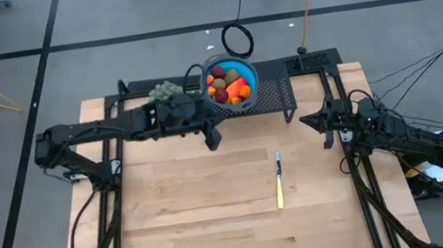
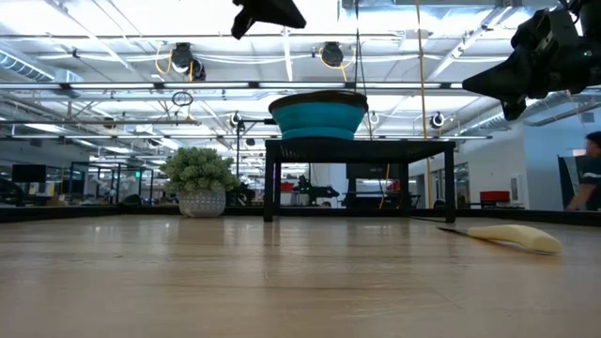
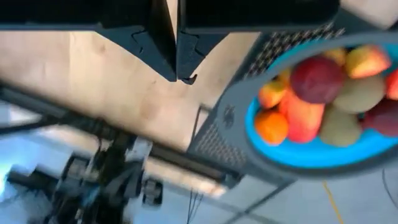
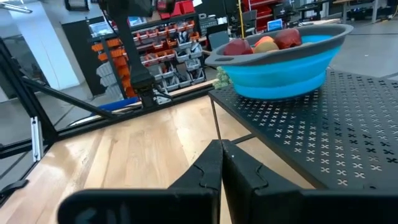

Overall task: Pick & Place Fruit
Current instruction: Put the yellow knife on the shelf

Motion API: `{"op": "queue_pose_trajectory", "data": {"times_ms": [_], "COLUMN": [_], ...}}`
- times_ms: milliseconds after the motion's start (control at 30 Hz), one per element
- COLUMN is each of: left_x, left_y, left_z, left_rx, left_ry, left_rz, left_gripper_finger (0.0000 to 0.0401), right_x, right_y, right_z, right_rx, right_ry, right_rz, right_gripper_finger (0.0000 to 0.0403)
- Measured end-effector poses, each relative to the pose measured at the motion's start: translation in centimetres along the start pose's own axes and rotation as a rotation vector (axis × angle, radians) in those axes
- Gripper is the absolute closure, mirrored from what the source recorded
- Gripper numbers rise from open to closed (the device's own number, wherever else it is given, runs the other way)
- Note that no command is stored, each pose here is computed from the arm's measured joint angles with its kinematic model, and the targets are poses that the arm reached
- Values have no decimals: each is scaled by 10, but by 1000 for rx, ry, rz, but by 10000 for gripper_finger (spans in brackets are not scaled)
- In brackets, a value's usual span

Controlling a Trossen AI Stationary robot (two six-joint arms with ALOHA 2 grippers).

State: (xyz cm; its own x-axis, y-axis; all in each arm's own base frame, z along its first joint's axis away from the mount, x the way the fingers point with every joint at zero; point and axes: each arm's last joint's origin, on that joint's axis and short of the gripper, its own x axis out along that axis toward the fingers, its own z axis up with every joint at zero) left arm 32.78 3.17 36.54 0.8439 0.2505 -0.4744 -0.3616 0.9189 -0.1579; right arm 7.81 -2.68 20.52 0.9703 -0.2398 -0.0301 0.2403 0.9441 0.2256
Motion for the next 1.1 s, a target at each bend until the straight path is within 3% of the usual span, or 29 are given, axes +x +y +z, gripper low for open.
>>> {"op": "queue_pose_trajectory", "data": {"times_ms": [233,467,733,1100], "left_x": [5,-6,-38,-86], "left_y": [-5,-5,9,29], "left_z": [-42,-68,-100,-143], "left_rx": [-20,-33,-27,-21], "left_ry": [-14,-120,-186,-251], "left_rz": [-52,-115,-162,-216], "left_gripper_finger": [399,396,388,390], "right_x": [0,2,7,24], "right_y": [0,0,1,4], "right_z": [-1,-2,0,15], "right_rx": [2,72,158,227], "right_ry": [9,32,38,-59], "right_rz": [-2,29,72,117], "right_gripper_finger": [403,403,403,403]}}
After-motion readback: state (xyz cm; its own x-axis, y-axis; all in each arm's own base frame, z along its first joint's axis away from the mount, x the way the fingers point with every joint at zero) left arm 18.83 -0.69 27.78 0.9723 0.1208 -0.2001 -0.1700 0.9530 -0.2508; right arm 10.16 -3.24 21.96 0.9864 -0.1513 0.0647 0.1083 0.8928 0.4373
